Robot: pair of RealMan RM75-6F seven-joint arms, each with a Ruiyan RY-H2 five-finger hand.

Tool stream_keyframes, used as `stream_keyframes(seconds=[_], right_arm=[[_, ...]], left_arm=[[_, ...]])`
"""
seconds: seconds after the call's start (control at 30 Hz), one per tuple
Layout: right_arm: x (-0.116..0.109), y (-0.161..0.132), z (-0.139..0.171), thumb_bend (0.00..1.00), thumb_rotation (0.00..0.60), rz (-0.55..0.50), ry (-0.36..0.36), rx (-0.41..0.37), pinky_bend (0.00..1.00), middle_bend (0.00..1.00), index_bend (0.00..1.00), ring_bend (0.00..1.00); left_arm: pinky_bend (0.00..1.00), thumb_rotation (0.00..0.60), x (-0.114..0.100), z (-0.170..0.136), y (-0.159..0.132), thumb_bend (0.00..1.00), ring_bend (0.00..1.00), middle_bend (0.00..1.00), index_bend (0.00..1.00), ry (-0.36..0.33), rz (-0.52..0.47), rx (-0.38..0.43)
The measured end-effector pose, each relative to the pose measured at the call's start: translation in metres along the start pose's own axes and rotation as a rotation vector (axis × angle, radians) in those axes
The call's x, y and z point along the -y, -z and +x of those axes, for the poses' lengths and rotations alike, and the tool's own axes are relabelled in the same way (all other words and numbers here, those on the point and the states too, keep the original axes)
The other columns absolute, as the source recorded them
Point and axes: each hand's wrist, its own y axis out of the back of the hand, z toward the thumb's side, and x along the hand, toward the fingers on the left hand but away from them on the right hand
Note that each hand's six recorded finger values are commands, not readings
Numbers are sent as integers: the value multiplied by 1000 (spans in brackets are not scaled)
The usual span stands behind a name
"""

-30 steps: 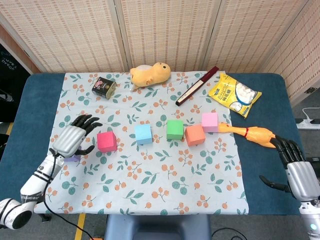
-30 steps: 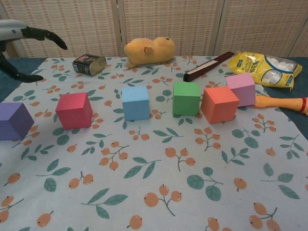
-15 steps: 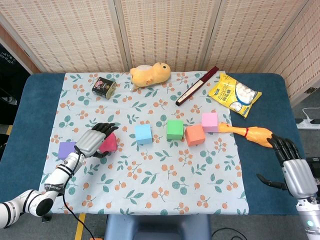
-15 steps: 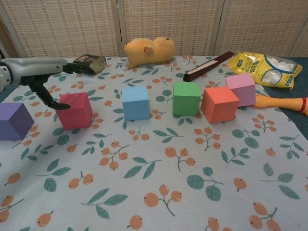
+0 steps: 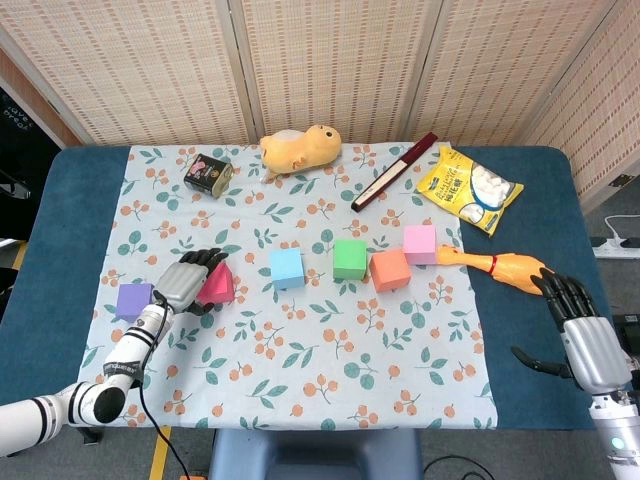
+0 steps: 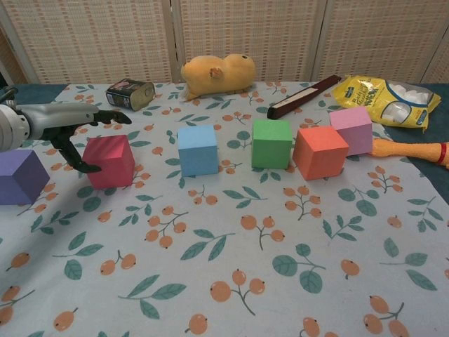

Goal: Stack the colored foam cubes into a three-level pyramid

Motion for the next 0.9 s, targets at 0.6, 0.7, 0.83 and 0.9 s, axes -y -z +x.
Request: stream_keyframes(seconds=[0.6, 0.7, 0.83, 0.9], right_arm=[[3, 4, 1, 0, 488, -2, -7, 17, 4, 0, 0, 0], [3, 5, 1, 0, 489, 2, -11, 22, 4, 0, 0, 0], [2, 4, 3, 0, 490, 4, -6, 30, 4, 0, 0, 0], [2, 4, 3, 0, 490, 4, -4, 35, 4, 0, 0, 0]], left_arm=[[345, 600, 11, 17, 7, 282, 293, 185, 176, -19, 56, -46], [364, 600, 8, 19, 9, 281, 387, 286, 246, -32, 94, -47], [371, 600, -1, 25, 12, 281, 412, 333, 278, -50, 168, -27], [373, 600, -5, 26, 9, 283, 415, 348, 281, -58, 182, -6]])
